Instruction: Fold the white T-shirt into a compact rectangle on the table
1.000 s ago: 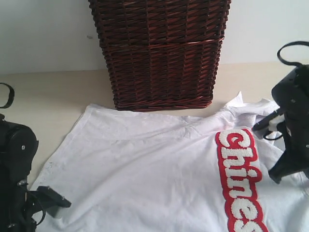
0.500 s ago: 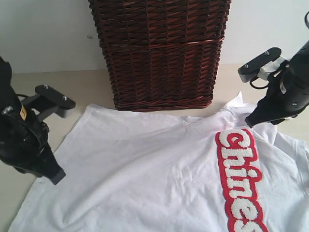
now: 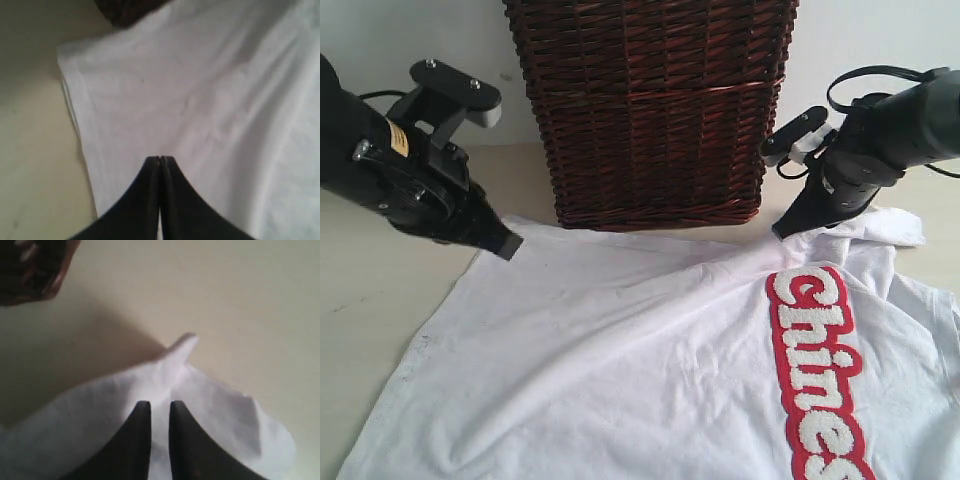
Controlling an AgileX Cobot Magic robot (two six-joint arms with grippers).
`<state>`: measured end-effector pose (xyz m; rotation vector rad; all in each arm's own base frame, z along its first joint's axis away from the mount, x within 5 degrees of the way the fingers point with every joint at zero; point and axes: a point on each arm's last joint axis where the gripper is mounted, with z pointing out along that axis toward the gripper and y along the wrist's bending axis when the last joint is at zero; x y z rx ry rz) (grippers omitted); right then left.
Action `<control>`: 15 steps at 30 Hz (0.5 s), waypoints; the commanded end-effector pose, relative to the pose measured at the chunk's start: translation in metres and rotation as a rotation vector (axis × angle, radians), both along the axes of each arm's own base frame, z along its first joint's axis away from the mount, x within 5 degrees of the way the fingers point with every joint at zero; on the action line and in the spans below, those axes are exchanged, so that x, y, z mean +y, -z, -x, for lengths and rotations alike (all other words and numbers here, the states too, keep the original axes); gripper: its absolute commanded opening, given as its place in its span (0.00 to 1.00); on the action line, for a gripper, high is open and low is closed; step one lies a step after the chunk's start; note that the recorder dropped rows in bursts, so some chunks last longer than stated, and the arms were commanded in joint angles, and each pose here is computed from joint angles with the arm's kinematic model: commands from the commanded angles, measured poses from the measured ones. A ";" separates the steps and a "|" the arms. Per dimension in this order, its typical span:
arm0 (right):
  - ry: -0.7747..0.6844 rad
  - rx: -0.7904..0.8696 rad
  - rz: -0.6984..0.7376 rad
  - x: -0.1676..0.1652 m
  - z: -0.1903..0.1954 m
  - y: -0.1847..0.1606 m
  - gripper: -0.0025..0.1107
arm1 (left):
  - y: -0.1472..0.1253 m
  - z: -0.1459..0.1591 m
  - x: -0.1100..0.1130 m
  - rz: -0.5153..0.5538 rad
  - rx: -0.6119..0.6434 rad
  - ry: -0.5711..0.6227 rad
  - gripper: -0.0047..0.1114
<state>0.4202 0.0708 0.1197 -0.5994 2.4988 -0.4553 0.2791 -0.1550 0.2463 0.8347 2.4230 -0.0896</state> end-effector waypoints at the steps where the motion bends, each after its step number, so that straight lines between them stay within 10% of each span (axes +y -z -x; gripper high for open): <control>1: -0.002 -0.020 -0.020 0.005 -0.019 0.014 0.05 | -0.017 -0.010 -0.008 0.097 -0.134 -0.009 0.04; 15: 0.004 0.036 0.004 0.011 -0.062 0.060 0.02 | -0.021 -0.014 -0.010 0.161 -0.170 -0.044 0.04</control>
